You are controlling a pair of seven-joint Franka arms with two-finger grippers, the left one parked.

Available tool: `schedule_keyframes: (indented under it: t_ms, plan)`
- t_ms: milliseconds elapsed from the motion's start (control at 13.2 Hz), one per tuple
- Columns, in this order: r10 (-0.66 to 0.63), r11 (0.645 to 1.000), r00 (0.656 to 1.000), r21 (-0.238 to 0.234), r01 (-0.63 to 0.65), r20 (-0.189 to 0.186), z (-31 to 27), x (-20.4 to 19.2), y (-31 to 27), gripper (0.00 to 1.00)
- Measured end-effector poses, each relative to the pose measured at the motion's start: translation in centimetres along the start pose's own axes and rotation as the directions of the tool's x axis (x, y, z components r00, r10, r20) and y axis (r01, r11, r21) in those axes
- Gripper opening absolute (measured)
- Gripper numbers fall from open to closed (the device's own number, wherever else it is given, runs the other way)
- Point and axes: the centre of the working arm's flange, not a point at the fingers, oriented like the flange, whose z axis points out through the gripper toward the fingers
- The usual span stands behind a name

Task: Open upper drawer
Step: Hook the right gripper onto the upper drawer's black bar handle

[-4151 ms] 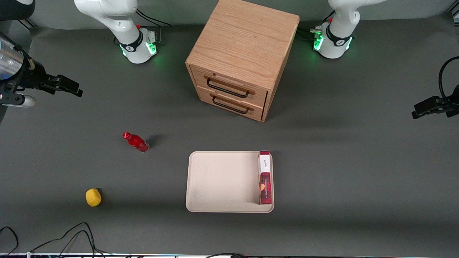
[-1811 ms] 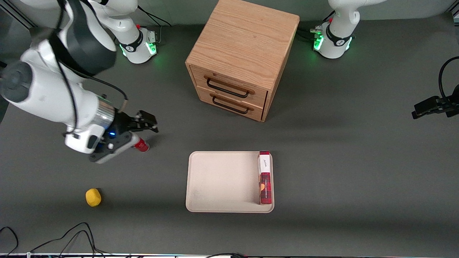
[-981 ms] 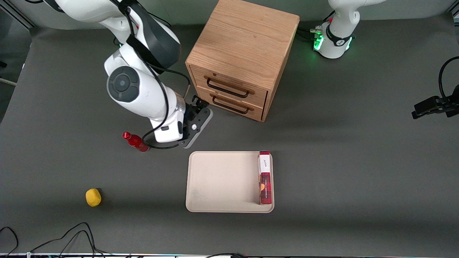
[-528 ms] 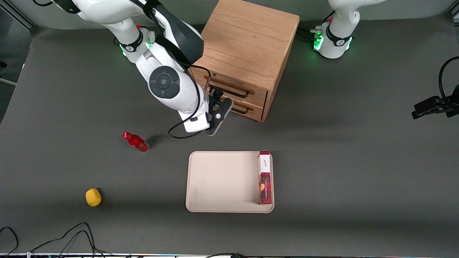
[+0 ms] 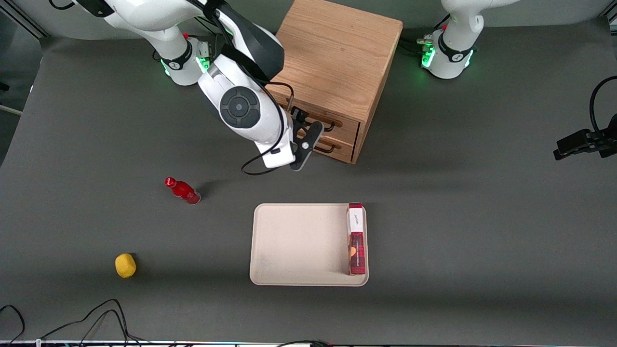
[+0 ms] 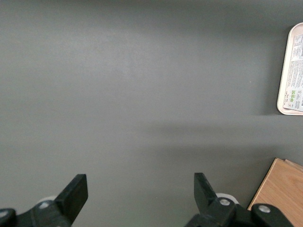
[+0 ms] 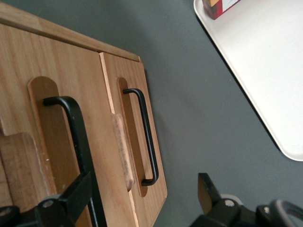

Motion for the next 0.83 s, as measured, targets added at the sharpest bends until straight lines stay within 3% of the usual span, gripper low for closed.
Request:
schedule_keyframes:
  t_ms: [604,830]
  plan:
    - [-0.012,1.0,0.999,0.029,0.011,0.042,2.0,-1.0,-1.9,1.0]
    - [-0.006,0.999,0.999,0.032,0.005,0.036,2.0,-1.1,-1.8,1.0]
